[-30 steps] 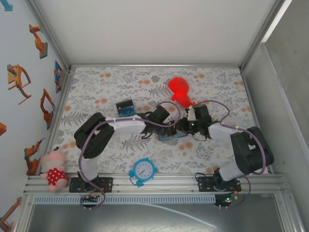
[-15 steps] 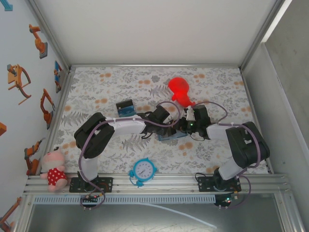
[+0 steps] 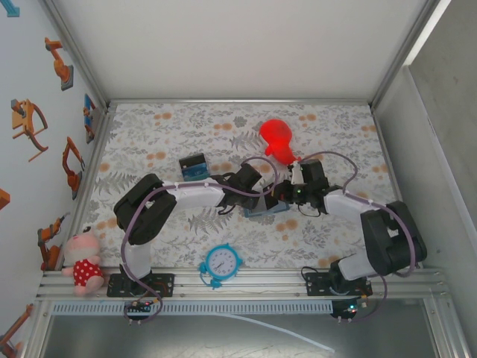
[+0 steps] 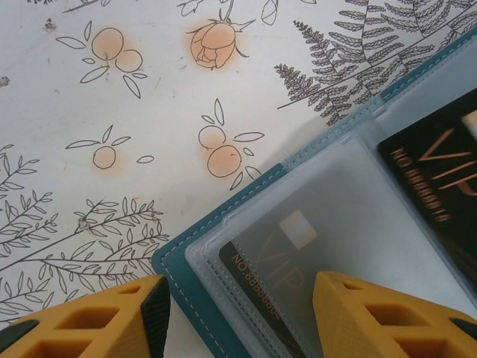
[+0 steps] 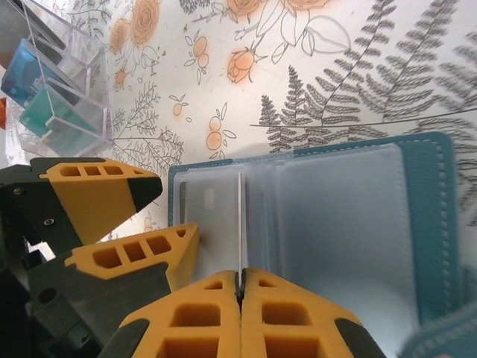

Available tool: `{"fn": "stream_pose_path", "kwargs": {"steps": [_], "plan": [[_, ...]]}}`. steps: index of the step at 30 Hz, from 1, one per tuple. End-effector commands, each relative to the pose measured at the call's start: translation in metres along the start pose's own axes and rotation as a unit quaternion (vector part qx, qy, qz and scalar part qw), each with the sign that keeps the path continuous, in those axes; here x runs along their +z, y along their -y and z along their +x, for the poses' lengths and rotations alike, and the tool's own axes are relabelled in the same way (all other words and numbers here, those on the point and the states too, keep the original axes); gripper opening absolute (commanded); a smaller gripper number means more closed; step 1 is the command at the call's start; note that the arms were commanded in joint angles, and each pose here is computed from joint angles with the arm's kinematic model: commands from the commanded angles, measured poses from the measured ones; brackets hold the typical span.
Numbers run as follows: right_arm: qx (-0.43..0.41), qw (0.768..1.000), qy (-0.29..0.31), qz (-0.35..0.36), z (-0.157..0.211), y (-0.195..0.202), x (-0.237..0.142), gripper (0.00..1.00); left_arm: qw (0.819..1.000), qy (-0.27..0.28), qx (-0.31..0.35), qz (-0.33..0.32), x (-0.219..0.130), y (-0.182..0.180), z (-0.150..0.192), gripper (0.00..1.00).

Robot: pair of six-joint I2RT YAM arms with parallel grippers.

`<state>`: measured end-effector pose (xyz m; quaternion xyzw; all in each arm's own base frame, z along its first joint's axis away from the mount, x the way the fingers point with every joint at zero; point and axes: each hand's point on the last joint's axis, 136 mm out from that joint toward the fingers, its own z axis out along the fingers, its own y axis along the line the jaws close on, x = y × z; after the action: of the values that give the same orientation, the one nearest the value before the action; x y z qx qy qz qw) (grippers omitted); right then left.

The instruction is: Take the credit cards out of the card holder

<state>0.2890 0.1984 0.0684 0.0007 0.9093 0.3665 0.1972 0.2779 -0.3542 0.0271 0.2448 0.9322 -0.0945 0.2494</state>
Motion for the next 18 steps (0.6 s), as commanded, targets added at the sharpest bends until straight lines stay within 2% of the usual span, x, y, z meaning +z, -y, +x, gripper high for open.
{"fn": "stream_pose_path", "kwargs": {"steps": [1, 8, 18], "plan": [[-0.030, 0.999, 0.013, 0.031, -0.006, 0.001, -0.016, 0.00, 0.999, -0.045, 0.010, -0.016, 0.000, -0.012, 0.027, 0.53], [-0.074, 0.996, 0.050, -0.013, -0.010, -0.026, -0.039, 0.00, 1.000, -0.008, 0.009, -0.015, -0.030, -0.013, 0.005, 0.53], [-0.177, 0.974, 0.095, -0.104, -0.011, -0.080, -0.078, 0.00, 0.996, 0.084, 0.025, -0.019, -0.099, -0.029, -0.037, 0.55]]}}
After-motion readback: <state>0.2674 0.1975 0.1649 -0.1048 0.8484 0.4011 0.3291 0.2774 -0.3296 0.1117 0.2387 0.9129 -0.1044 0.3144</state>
